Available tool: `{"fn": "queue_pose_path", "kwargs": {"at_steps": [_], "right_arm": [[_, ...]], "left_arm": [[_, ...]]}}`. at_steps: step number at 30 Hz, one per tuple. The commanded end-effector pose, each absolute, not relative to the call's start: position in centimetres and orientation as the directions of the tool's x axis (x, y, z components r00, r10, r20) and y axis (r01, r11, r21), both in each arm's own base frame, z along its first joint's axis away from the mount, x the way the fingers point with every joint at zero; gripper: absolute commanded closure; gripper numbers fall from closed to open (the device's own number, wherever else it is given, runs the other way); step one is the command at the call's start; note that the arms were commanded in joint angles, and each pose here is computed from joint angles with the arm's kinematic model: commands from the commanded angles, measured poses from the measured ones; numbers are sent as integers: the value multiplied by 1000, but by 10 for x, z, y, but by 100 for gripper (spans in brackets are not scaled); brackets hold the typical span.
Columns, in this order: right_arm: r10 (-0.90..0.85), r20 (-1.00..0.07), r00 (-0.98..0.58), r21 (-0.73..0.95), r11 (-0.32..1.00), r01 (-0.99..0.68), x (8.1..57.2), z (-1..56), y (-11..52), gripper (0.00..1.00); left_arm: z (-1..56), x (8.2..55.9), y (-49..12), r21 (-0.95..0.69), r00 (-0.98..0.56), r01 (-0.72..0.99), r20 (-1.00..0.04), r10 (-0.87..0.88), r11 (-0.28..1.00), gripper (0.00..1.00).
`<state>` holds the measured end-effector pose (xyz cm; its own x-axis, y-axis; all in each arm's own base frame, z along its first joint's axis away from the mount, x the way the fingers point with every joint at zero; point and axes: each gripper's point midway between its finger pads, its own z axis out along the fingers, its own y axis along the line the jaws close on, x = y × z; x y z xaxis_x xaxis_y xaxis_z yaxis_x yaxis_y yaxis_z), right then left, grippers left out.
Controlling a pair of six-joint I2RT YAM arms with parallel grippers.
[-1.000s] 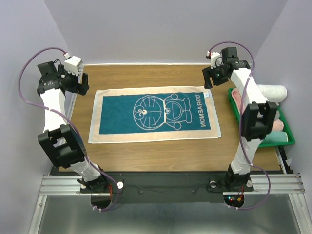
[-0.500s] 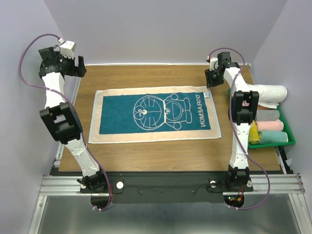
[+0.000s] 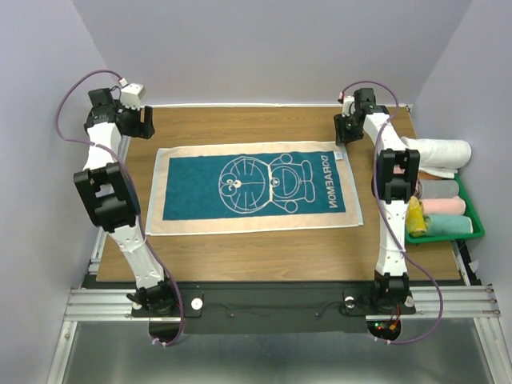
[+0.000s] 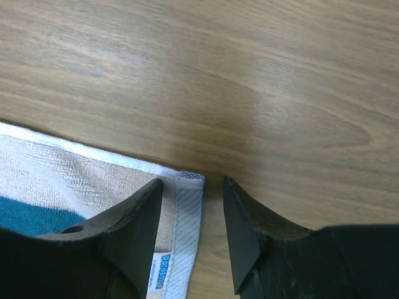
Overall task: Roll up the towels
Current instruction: Flatten the towel, then fold the towel
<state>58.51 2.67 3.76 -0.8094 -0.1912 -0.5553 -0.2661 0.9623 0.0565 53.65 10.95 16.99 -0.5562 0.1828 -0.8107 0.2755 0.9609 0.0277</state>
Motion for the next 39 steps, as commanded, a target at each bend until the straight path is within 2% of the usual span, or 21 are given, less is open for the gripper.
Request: {"fn": "queue_pose_path", "kwargs": {"at_steps": [1, 3, 4, 5, 7, 8, 10, 11, 17, 23, 32, 39], "right_arm": [[-162, -588, -792, 74, 965, -252, 599, 36, 31, 52], [-155, -584, -797, 90, 963, -254, 598, 33, 35, 54], [-154, -581, -799, 95, 963, -254, 597, 30, 35, 58], [-148, -580, -801, 102, 962, -251, 597, 29, 36, 67], [-149, -573, -806, 109, 961, -255, 595, 26, 37, 75], [-150, -571, -807, 112, 960, -258, 594, 25, 38, 85], [-153, -570, -807, 115, 958, -263, 592, 26, 39, 97], [-150, -568, -809, 116, 959, -260, 592, 26, 38, 100], [-153, -576, -803, 124, 955, -271, 589, 35, 41, 100], [-154, -578, -802, 122, 955, -271, 588, 38, 41, 99], [-166, -569, -805, 117, 953, -279, 584, 35, 40, 99], [-169, -567, -806, 111, 954, -278, 584, 34, 39, 99]], "left_arm": [[154, 547, 106, 41, -575, 296, -790, 212, 954, 20], [143, 550, 103, 30, -590, 296, -780, 207, 955, 23], [141, 551, 104, 28, -593, 292, -779, 204, 956, 23], [138, 551, 103, 25, -597, 293, -776, 203, 956, 24], [130, 555, 104, 20, -608, 287, -769, 199, 958, 24], [130, 556, 101, 16, -607, 294, -769, 200, 956, 24], [122, 558, 98, -8, -621, 308, -759, 195, 951, 19], [117, 561, 97, -20, -627, 313, -755, 191, 949, 16], [97, 568, 96, -52, -656, 295, -737, 163, 954, 23], [81, 571, 88, -88, -669, 302, -729, 146, 949, 40], [56, 568, 82, -120, -697, 304, -705, 135, 945, 41], [46, 569, 83, -123, -709, 296, -693, 131, 947, 48]]}}
